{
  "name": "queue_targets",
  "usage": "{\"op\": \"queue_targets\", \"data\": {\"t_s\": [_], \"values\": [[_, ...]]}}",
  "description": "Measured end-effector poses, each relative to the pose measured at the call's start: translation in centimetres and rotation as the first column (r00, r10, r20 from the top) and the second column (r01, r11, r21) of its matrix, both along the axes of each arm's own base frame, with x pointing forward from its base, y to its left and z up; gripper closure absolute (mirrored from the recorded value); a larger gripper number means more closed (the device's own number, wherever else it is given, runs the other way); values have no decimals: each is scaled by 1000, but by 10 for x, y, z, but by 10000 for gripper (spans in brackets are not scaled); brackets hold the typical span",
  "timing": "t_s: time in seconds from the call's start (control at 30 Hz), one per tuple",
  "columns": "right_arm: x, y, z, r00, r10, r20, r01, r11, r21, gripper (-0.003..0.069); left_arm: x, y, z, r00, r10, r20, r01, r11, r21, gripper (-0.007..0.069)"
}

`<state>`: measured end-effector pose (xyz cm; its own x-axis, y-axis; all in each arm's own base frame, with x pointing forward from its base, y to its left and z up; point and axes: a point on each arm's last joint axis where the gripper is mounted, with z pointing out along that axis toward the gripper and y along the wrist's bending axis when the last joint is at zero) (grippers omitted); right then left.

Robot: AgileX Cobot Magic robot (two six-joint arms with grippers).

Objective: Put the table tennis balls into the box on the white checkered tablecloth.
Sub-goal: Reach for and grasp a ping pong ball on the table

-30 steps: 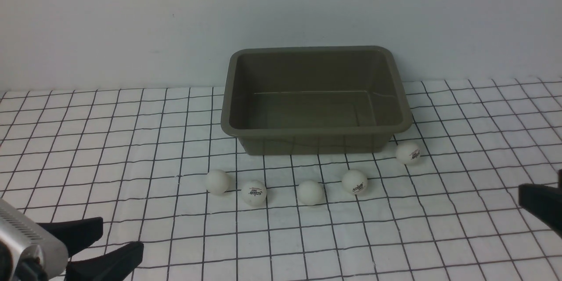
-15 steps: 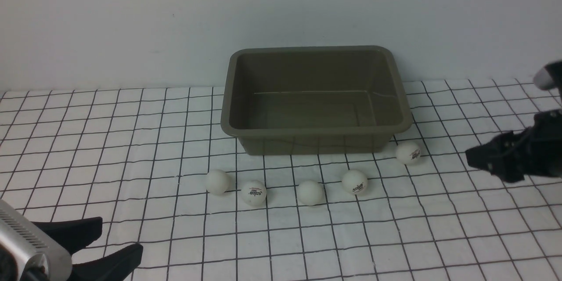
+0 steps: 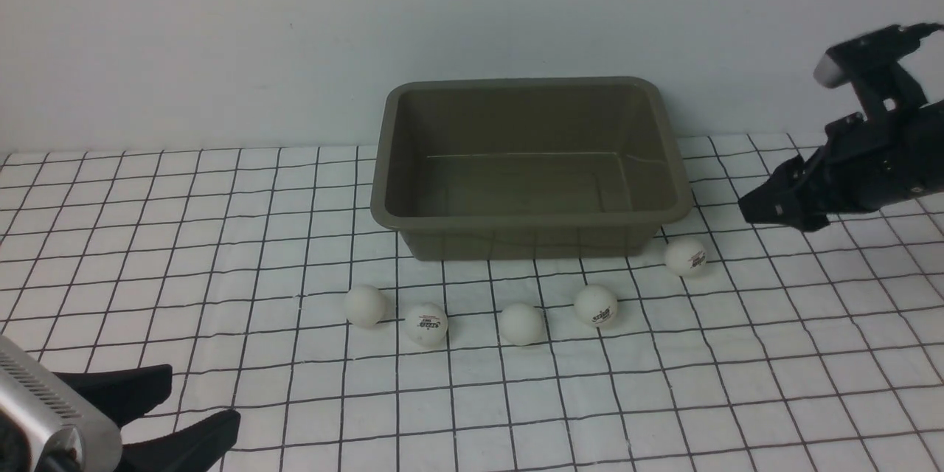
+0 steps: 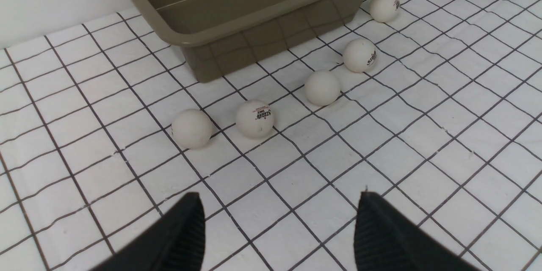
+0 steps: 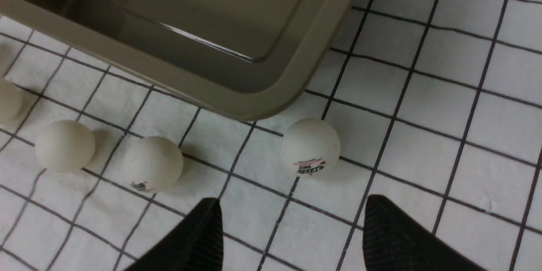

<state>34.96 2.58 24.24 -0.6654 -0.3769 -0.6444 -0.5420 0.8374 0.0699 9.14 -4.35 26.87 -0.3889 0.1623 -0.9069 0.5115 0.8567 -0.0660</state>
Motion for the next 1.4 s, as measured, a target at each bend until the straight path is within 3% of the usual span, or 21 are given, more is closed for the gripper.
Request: {"op": "queue_targets", "data": {"t_s": [0.17,0.3,0.53,0.97,1.4], "values": [[8,2,-28,988,147,-49,-149,987,-52,252,0,0,0,1000,-4,4,4,1000,7,196],[13,4,-46,980,188,-71,-191,981,-37,252,0,0,0,1000,-6,7,6,1000,12,196],[26,6,-67,982,171,-84,-171,985,12,252,0,0,0,1000,-6,7,6,1000,12,196],[37,37,-62,980,199,-9,-199,980,-29,242,0,0,0,1000,-8,6,8,1000,11,196],[47,35,-98,986,156,-51,-159,985,-66,239,-1,-1,-1,1000,-16,0,16,1000,12,196]]}}
